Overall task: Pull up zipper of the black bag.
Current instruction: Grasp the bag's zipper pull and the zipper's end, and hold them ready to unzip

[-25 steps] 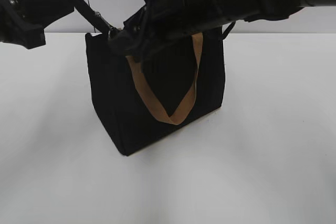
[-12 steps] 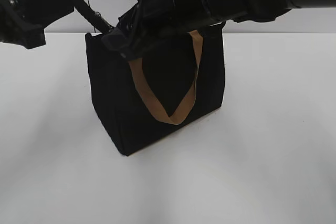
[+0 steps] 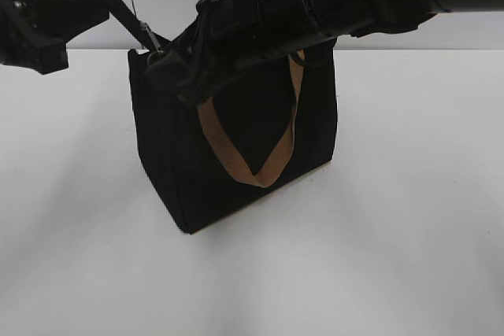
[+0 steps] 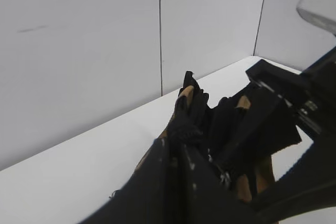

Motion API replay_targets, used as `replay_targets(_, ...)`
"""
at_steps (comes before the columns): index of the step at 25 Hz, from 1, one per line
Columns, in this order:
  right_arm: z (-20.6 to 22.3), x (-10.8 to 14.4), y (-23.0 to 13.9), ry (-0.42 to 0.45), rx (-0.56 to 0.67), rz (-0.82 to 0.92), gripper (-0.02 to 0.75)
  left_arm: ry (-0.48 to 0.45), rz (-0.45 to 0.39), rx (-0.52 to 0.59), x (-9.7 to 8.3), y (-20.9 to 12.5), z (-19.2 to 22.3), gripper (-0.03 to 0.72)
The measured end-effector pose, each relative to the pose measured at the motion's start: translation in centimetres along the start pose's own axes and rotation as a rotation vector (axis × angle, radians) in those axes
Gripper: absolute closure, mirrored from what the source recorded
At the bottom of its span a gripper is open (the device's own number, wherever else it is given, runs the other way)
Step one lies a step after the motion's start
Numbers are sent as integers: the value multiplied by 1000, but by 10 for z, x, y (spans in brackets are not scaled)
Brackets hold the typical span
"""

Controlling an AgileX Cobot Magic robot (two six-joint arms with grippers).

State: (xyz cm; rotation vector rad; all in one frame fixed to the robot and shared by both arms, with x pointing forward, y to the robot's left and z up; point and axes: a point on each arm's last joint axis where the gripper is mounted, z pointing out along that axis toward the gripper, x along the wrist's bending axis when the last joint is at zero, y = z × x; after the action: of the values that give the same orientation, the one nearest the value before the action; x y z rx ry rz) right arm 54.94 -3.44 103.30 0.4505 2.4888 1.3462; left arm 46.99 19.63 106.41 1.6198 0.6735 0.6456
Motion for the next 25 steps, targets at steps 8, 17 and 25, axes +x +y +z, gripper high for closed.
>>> replay_targets(8,0,3,0,28,2,23,479,4,0,4,0,0,0,678)
replay_targets(17,0,3,0,28,3,48,591,8,0,8,1,-1,0,678)
replay_targets(25,0,2,0,27,3,70,753,18,0,18,2,-2,0,678)
